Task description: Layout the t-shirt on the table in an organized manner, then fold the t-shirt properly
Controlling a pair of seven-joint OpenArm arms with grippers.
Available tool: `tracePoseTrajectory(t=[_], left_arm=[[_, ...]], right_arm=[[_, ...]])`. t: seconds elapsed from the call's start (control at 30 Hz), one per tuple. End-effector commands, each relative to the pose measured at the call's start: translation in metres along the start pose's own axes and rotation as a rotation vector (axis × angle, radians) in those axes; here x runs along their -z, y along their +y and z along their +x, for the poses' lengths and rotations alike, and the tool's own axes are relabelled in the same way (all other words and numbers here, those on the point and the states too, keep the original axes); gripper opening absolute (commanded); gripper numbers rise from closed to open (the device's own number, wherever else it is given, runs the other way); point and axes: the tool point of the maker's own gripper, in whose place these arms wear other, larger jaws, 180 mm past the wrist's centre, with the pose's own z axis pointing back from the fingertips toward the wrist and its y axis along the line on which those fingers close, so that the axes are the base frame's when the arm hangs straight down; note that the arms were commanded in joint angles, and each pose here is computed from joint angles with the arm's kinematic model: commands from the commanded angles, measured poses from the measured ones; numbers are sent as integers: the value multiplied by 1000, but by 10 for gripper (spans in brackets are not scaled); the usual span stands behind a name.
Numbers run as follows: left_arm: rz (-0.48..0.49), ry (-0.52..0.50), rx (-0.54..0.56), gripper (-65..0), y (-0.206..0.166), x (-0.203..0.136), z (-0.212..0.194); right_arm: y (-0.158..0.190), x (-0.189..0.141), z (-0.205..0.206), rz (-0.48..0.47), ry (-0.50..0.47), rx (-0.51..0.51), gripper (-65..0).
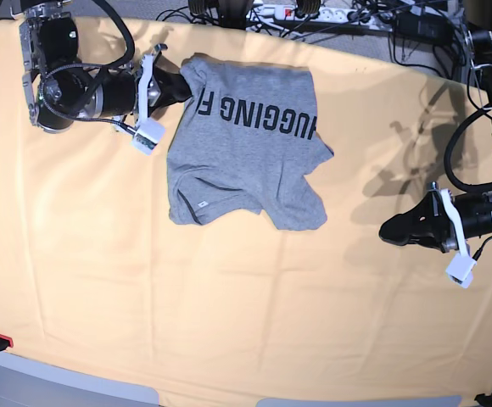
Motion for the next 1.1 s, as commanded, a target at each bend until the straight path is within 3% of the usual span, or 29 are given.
tracePoseTrajectory(t=[0.0, 0.13, 0.27, 0.43, 0.5, 0.6, 0.7, 0.8, 1.07], left_arm=[[4, -44, 35, -650, -1, -9, 18], [2, -43, 50, -650, -2, -9, 18], [-4, -36, 64, -650, -7, -7, 16], [-41, 16, 110, -650, -35, 0, -3], [-61, 38, 136, -650, -51, 2, -12], [-76, 55, 186, -650, -73, 1, -20], [-66, 60, 232, -650, -91, -6, -25], [-43, 68, 267, -650, -108, -17, -32], [6, 178, 193, -650, -146, -42, -80]], right_arm=[[3, -10, 18, -4, -59, -45, -650], [-12, -41, 49, -148, -172, -117, -650], [-30, -81, 71, -289, -307, -115, -650], [-34, -116, 68, -355, -428, -27, -650], [-27, -125, 61, -364, -437, 0, -650], [-8, -144, 65, -384, -523, -7, -650], [2, -157, 52, -472, -497, 0, -650], [2, -169, 25, -543, -449, 73, -650], [16, -201, -51, -690, -271, 277, -650]])
